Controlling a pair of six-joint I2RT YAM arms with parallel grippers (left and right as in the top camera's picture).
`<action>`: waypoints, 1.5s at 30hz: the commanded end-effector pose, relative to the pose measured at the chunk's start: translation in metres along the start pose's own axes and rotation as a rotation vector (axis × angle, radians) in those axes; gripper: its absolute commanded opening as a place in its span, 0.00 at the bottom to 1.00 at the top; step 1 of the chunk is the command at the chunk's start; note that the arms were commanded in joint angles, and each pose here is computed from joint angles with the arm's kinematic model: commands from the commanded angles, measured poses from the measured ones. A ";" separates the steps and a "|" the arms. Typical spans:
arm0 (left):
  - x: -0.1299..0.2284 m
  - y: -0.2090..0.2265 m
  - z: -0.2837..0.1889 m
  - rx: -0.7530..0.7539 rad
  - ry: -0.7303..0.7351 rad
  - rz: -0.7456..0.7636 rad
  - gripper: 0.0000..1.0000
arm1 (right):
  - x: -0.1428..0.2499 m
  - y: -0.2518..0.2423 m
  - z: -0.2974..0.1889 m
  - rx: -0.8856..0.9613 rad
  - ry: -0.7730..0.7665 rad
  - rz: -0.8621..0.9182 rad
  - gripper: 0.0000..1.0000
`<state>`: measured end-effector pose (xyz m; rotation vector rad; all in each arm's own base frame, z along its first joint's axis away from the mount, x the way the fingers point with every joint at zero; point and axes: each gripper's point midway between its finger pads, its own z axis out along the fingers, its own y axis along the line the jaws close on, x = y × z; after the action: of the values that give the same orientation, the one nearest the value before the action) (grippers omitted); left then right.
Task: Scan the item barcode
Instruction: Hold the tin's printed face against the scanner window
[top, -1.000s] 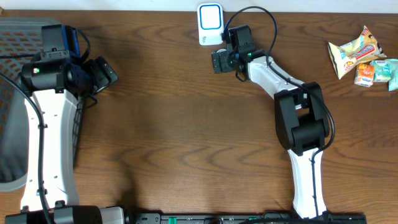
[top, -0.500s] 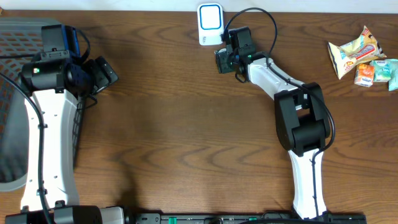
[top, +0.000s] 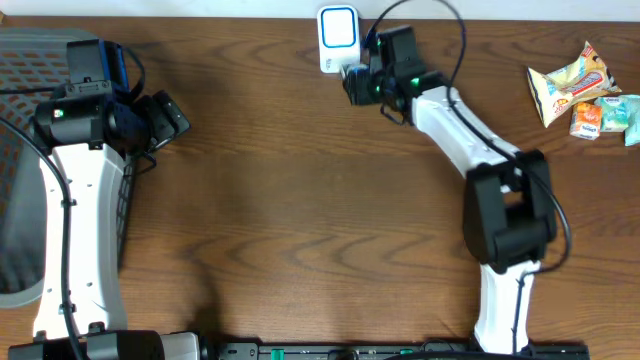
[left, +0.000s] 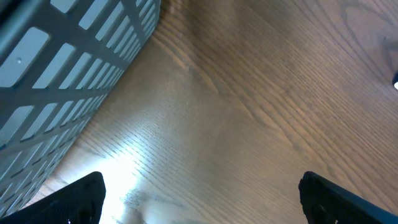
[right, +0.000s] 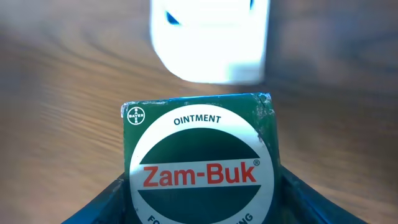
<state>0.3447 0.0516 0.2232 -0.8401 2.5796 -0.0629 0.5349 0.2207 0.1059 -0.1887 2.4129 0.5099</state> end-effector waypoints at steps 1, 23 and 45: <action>-0.002 0.001 -0.002 -0.004 -0.008 -0.011 0.98 | -0.016 0.040 -0.027 -0.174 -0.006 0.186 0.58; -0.002 0.001 -0.002 -0.004 -0.007 -0.011 0.97 | -0.082 0.053 -0.009 -0.601 -0.029 1.121 0.57; -0.002 0.001 -0.002 -0.004 -0.008 -0.011 0.98 | -0.087 0.034 0.017 -0.869 0.069 1.400 0.58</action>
<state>0.3447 0.0516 0.2232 -0.8401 2.5796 -0.0629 0.5978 0.2733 0.1467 1.1814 1.8871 2.0792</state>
